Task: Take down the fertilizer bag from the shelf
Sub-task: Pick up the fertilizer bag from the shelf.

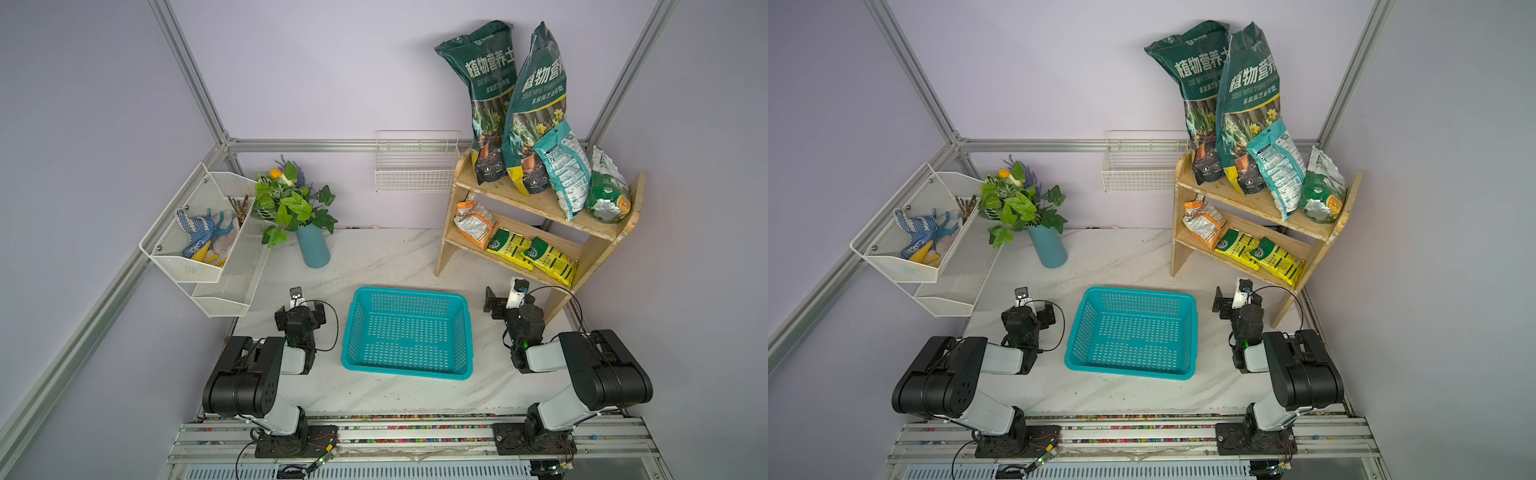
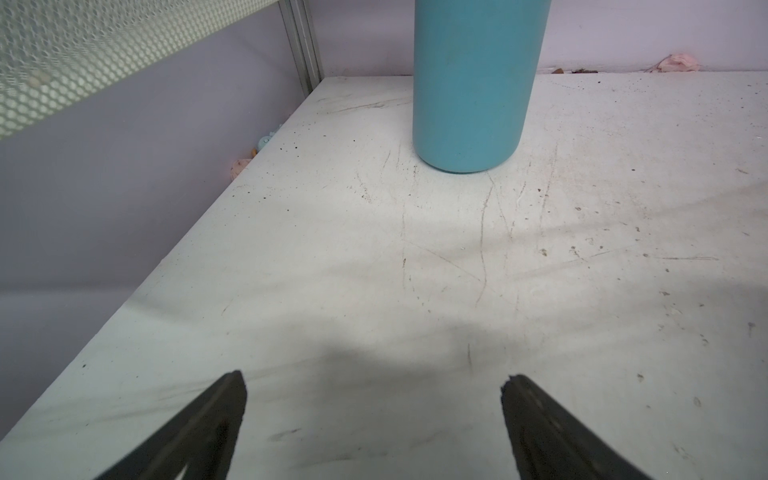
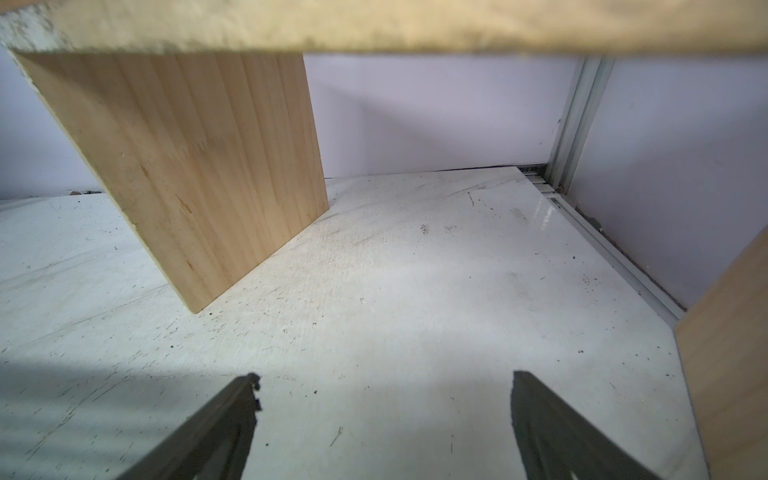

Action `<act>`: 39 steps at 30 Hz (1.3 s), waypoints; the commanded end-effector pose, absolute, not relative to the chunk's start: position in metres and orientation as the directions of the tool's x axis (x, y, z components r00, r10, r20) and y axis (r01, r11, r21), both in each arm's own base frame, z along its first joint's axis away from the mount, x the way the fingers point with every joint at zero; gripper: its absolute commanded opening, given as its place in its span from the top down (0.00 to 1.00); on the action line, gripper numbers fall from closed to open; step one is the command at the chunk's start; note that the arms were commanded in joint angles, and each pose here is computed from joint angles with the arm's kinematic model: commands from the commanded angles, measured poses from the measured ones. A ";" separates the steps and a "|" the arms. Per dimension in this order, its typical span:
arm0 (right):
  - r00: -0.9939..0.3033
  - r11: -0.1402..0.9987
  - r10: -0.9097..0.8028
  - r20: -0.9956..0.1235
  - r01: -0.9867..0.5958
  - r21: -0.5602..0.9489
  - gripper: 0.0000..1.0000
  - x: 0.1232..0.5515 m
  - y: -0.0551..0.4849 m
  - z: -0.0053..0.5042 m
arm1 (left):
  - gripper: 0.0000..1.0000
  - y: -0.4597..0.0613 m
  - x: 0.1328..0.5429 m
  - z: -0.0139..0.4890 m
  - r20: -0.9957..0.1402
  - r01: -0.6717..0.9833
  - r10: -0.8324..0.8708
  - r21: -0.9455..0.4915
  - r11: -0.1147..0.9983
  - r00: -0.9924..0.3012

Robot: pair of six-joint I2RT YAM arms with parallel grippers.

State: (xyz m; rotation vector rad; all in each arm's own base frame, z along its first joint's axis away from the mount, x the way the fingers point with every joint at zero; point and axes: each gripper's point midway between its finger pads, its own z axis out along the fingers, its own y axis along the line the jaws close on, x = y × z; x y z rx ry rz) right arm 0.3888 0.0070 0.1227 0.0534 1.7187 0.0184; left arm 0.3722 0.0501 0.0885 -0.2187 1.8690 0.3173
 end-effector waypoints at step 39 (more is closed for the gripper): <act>-0.131 0.840 0.507 -0.852 -0.144 0.523 0.01 0.236 0.040 0.379 | 0.00 -0.008 0.274 0.320 -0.831 -0.176 -0.490 -0.457 0.872 -0.265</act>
